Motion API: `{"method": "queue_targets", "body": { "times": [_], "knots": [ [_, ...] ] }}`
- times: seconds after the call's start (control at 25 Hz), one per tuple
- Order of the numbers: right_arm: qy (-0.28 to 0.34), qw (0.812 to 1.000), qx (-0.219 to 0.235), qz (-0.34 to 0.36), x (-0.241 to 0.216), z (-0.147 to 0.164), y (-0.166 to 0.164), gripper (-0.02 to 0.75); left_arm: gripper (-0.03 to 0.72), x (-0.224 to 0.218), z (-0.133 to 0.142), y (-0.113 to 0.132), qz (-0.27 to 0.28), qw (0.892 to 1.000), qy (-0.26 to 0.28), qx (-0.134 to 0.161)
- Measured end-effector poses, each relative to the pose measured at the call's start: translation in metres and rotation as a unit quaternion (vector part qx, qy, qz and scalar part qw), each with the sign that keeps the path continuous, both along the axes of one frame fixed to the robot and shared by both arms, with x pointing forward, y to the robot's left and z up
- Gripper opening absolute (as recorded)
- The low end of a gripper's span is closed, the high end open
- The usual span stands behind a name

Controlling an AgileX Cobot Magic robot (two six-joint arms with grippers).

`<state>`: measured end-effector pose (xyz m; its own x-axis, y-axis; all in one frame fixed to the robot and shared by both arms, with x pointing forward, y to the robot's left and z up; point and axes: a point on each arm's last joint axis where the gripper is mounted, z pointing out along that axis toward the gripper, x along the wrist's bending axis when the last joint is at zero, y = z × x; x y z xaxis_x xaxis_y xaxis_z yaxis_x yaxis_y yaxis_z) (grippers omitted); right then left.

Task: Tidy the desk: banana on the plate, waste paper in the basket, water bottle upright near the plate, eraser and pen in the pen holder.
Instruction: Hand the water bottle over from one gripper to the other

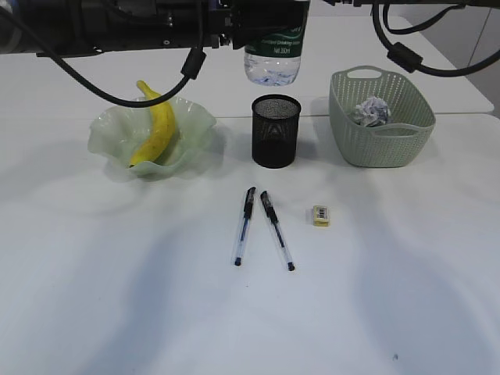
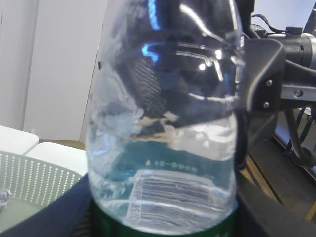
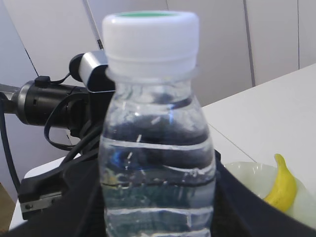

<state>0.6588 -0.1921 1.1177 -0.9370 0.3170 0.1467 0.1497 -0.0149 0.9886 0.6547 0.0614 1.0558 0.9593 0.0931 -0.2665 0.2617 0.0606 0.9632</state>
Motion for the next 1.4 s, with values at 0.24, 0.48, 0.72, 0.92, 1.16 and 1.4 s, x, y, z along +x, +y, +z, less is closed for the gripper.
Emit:
{"method": "queue_targets", "body": {
  "times": [0.24,0.48,0.72,0.92,1.16,1.4],
  "knots": [
    [0.001,1.000,0.000,0.000,0.0000,0.0000,0.0000,0.357,0.397,0.0000,0.0000,0.0000,0.000,1.000,0.000,0.000],
    [0.003,1.000,0.001,0.000,0.0000,0.0000,0.0000,0.434,0.386,0.0000,0.0000,0.0000,0.000,1.000,0.000,0.000],
    [0.009,1.000,0.003,0.000,0.0000,0.0000,0.0000,0.509,0.373,-0.0002,0.0001,0.0000,-0.001,1.000,0.000,0.000],
    [0.010,1.000,0.003,0.000,0.0000,0.0000,0.0000,0.512,0.373,-0.0002,0.0001,0.0000,-0.001,1.000,0.000,0.000],
    [0.024,1.000,0.006,-0.001,-0.0001,-0.0003,0.0000,0.526,0.373,-0.0002,0.0001,0.0000,-0.001,1.000,0.002,-0.001],
    [0.053,0.998,0.032,-0.004,0.0005,0.0024,-0.0002,0.594,0.372,-0.0033,-0.0049,-0.0028,-0.011,1.000,-0.002,0.019]
  ]
}}
